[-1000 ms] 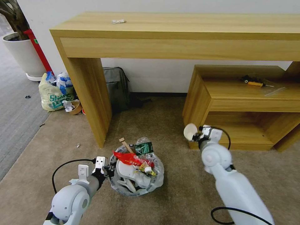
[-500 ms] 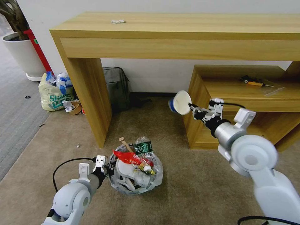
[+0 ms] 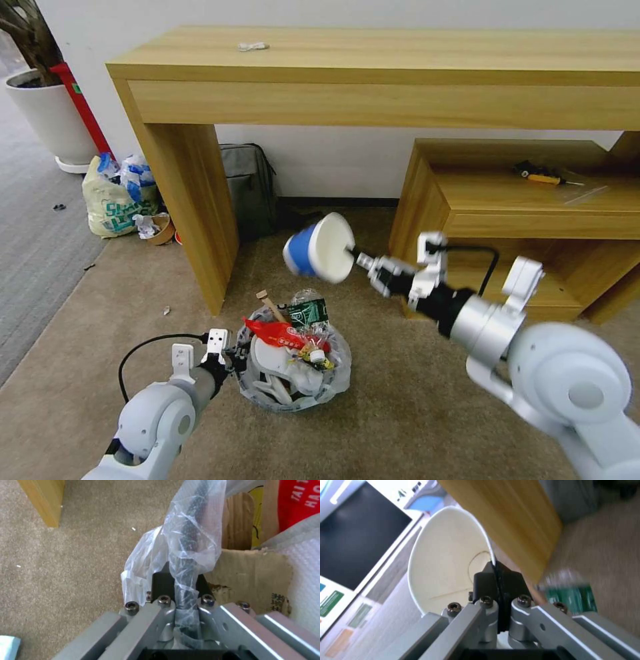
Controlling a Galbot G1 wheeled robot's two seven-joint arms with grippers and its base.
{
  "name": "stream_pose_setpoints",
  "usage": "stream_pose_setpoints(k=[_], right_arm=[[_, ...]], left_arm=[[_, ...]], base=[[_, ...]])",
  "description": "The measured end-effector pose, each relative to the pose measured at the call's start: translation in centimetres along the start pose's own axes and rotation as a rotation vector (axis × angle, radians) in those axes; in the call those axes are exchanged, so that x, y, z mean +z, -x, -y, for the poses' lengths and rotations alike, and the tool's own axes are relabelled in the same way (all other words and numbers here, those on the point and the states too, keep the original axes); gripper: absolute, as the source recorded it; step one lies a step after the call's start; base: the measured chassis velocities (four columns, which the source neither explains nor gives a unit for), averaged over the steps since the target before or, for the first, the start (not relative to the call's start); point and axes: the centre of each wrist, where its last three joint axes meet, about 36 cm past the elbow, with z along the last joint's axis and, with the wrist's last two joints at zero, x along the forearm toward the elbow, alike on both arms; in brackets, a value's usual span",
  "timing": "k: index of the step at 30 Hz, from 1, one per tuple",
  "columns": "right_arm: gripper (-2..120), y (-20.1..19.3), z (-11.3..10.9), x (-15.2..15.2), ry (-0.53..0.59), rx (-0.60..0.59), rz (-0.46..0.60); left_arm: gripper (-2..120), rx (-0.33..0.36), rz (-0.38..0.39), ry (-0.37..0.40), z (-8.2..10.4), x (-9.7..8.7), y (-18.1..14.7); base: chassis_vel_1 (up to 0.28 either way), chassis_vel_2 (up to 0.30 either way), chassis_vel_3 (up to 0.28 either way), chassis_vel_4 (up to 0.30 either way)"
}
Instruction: Pick up the trash bin and place the garbage on the floor into it.
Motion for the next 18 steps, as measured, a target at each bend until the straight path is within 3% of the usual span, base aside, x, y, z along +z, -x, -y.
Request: stream_pose_setpoints(k=[5,18], right_arm=[[0,0.7,2.7,0.8,0.072,0.007,-0.091],[0,2.3,6.0,1.7,0.166,0.042,-0.171]], left_arm=[[0,0.0,0.002,-0.005,0.0,0.0,-0.1],[0,0.001,0.005,-0.006,0.0,0.0,-0.4]], base=[[0.0,0.0,0.0,0.0],[0.0,0.0,0.0,0.0]])
